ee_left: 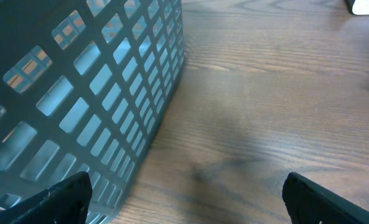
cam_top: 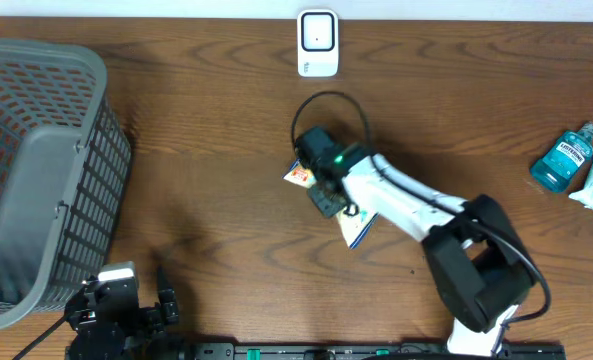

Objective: Scan the item barcode
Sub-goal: 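Lift the snack bag and turn it toward the scanner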

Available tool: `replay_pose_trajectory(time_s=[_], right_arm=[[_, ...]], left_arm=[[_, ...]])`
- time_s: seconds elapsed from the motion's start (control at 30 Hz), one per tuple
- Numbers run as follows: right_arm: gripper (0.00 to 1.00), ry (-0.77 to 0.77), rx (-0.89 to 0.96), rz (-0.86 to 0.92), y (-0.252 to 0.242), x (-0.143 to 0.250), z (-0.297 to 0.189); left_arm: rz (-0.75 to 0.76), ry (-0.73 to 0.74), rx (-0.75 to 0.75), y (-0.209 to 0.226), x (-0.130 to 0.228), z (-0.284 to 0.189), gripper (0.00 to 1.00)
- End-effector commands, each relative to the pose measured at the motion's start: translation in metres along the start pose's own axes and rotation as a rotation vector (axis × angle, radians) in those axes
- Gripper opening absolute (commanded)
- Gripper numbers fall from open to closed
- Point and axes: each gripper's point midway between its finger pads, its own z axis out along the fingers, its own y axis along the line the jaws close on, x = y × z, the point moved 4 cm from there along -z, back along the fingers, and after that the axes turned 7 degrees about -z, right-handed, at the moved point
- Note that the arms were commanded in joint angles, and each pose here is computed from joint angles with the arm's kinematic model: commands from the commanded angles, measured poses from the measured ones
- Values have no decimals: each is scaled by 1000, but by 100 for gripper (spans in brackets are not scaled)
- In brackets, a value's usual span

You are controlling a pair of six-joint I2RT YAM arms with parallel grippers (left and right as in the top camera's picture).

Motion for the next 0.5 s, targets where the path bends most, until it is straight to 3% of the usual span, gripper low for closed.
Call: replay_pose_trajectory(time_s=[0.0, 0.13, 0.27, 0.47], right_arm=[[1, 210, -373, 24, 45, 37, 34], [1, 60, -819, -158, 74, 8, -34], [1, -154, -1135, -268, 72, -2, -83], [1, -410, -1343, -289, 68, -9, -109]], left_arm=[[11, -6, -15, 2, -1, -1, 98], [11, -6, -15, 2, -1, -1, 98], [11, -6, -15, 2, -1, -1, 98], [11, -6, -15, 2, -1, -1, 98]])
